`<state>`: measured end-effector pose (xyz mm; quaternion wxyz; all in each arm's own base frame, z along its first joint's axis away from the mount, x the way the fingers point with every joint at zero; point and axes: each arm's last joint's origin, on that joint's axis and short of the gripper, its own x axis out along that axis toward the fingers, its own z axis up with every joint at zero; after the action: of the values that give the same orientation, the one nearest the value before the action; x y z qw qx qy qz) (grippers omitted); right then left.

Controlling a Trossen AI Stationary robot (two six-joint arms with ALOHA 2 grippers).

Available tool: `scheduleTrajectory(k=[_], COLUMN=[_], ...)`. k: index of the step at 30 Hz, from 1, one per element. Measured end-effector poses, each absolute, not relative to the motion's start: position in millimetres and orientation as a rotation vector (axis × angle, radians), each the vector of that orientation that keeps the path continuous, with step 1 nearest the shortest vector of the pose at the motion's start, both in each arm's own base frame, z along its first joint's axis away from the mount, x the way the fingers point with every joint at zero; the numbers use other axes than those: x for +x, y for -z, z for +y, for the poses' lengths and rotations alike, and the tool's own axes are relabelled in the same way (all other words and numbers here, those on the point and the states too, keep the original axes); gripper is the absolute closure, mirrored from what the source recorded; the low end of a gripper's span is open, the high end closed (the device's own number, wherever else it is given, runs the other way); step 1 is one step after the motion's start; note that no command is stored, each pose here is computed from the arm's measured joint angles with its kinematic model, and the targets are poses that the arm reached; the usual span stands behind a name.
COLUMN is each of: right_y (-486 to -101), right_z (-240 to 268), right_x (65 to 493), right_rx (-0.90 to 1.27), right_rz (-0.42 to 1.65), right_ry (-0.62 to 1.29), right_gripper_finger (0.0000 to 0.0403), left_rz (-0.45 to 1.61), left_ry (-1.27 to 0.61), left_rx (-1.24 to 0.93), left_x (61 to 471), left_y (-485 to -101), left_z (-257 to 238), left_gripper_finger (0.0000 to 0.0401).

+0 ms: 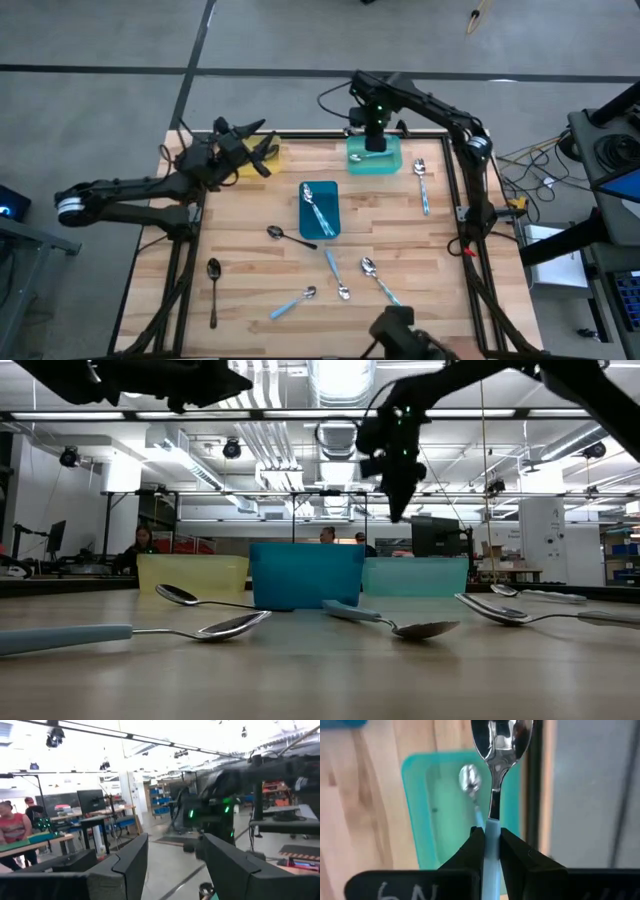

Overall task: Sort silverware by color (type)
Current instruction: Put the light blue spoon into the light blue bin

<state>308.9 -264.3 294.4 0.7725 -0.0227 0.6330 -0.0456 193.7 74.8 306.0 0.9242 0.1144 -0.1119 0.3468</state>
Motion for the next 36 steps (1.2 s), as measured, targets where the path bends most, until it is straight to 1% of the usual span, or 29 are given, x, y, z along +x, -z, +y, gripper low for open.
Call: scheduleTrajectory(k=[4, 8, 14, 20, 25, 29, 36], right_y=[-272, -251, -235, -226, -214, -205, -204], right_z=[-280, -292, -296, -299, -303, -305, -305], right_x=[305, 303, 306, 308, 311, 310, 310], right_rx=[0.016, -0.017, -0.072, -0.017, 0.039, 0.041, 0.055], right_rz=[1.409, 1.456, 1.471, 1.482, 1.502, 1.549, 1.557], right_ry=[0.042, -0.050, -0.147, -0.108, -0.075, -0.047, -0.021], right_gripper_finger=[0.0373, 0.0373, 0.0373, 0.0374, 0.0374, 0.0374, 0.0374], left_rz=[-0.237, -0.239, -0.228, -0.198, -0.186, -0.175, -0.173], left_ry=[-0.738, -0.742, -0.758, -0.825, -0.827, -0.826, -0.827], left_rx=[0.240, 0.249, 0.268, 0.295, 0.300, 0.307, 0.311], left_x=[185, 182, 181, 180, 180, 181, 181], left_y=[-309, -311, -311, -311, -310, -309, -309], left_z=[73, 72, 72, 73, 74, 74, 74], left_gripper_finger=[0.0230, 0.0230, 0.0230, 0.0230, 0.0230, 0.0230, 0.0230])
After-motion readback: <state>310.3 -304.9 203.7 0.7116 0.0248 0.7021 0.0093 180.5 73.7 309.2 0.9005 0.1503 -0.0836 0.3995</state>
